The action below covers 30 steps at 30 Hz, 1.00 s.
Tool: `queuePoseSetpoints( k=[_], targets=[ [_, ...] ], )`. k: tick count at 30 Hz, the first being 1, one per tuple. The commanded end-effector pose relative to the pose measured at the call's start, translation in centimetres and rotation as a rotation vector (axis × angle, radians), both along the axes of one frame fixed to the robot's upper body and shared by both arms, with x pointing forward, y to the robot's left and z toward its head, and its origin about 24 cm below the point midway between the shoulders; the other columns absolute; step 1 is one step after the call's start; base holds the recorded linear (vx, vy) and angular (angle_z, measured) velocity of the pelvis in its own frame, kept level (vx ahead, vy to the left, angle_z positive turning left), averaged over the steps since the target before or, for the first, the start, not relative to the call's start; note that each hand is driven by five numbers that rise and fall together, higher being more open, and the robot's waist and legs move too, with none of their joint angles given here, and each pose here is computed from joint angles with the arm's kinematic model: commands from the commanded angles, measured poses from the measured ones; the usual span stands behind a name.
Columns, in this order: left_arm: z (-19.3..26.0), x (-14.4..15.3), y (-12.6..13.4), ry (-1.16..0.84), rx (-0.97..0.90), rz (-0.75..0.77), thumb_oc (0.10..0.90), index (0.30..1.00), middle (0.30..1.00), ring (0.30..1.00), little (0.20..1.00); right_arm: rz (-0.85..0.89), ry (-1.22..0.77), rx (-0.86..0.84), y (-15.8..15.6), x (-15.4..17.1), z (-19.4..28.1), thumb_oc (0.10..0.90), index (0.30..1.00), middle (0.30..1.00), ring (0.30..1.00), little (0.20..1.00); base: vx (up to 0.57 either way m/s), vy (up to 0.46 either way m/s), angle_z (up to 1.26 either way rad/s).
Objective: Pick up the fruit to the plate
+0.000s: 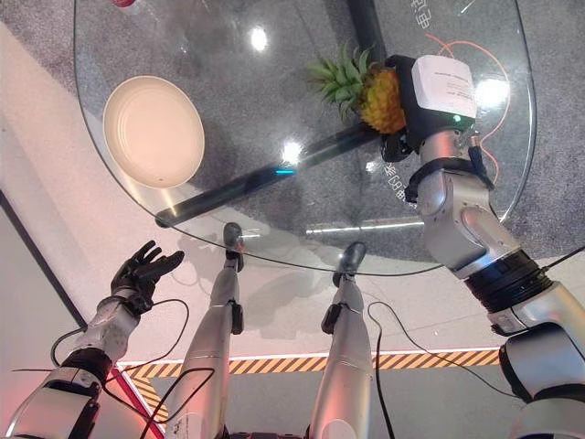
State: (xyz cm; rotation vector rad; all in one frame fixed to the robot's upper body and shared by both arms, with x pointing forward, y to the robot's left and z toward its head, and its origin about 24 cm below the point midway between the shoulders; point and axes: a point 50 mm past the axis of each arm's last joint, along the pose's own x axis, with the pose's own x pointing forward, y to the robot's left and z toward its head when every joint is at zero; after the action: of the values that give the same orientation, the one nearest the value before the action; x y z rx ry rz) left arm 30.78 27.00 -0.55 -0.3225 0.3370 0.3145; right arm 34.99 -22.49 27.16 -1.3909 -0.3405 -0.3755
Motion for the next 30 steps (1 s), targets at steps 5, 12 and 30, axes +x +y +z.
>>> queuePoseSetpoints(
  k=[5, 12, 30],
  targets=[
    [0.4, -1.1, 2.7, 0.004, 0.055, 0.076, 0.800, 0.900, 0.900, 0.900, 0.900, -0.020, -0.082, -0.051, 0.0, -0.2, 2.0, 0.100, 0.300, 0.300, 0.300, 0.200, 0.00, 0.000, 0.00],
    [1.2, -0.8, 3.2, -0.049, 0.011, 0.143, 0.800, 0.900, 0.900, 0.900, 0.900, -0.015, -0.090, -0.022, 0.0, -0.1, 1.7, 0.100, 0.300, 0.300, 0.300, 0.200, 0.00, 0.000, 0.00],
    [9.0, 0.5, 6.4, -0.463, -0.157, 0.654, 0.800, 0.900, 0.900, 0.900, 0.900, 0.150, -0.345, 0.230, 1.4, -1.7, 2.0, 0.100, 0.300, 0.300, 0.300, 0.200, 0.00, 0.000, 0.00]
  ],
)
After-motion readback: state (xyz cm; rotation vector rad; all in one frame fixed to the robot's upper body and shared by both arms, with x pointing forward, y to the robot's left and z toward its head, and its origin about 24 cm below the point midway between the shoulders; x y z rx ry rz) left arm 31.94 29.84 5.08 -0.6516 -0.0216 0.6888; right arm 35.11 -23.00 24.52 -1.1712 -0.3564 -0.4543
